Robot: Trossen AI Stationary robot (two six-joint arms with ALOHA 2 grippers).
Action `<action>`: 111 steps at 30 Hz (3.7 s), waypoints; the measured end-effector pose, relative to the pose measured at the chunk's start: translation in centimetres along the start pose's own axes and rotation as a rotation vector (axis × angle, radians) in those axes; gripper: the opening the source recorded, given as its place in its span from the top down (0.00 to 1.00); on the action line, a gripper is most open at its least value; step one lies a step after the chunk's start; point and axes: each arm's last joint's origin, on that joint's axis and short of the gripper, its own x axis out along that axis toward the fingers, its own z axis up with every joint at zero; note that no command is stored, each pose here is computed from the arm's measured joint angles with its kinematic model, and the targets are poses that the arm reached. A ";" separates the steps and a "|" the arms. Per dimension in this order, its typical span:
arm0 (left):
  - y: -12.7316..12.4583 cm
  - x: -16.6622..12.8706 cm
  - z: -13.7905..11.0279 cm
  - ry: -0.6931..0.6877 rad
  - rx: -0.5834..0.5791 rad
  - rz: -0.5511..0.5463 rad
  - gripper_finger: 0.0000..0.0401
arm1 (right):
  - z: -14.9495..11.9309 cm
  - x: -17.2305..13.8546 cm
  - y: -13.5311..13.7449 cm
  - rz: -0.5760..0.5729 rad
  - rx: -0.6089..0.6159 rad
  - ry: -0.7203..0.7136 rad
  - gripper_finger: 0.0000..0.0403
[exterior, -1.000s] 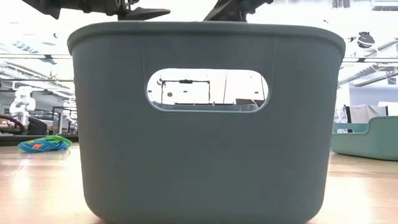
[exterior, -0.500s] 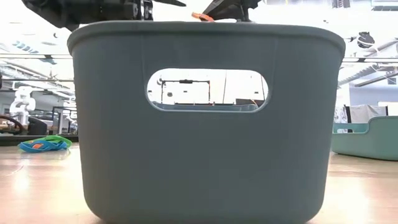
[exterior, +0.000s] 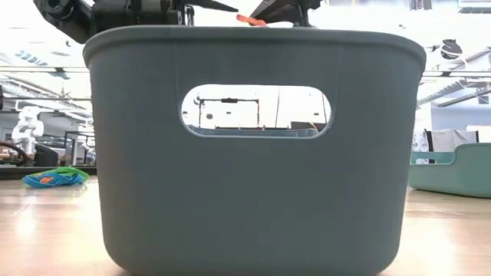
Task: Sort rubber bands into baskets
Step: Put the orange rubber band into the orange bin
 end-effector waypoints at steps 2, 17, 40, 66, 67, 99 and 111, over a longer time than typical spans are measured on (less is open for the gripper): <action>0.0 0.0 0.2 -0.007 0.014 -0.003 0.68 | -0.2 0.0 -0.1 -0.010 -0.002 0.014 1.00; 0.1 0.0 0.4 0.002 0.023 -0.019 0.68 | -0.3 0.0 -0.2 -0.021 -0.003 0.023 1.00; 0.2 0.0 0.6 -0.035 0.044 0.008 0.68 | 0.5 0.1 -0.7 -0.024 0.012 -0.010 1.00; 0.1 0.0 0.9 -0.085 0.071 0.028 0.68 | 1.0 0.1 -1.2 -0.041 0.023 -0.023 1.00; 0.0 0.1 1.0 -0.087 0.071 0.024 0.68 | 1.0 0.1 -1.3 -0.041 0.023 -0.024 1.00; 0.4 1.6 0.5 0.008 0.130 0.013 0.99 | 1.0 -0.1 -1.2 0.002 -0.032 0.011 0.82; -1.9 0.8 -5.1 0.572 0.043 -0.227 1.00 | 0.0 -0.8 -0.9 0.109 -0.130 0.184 0.56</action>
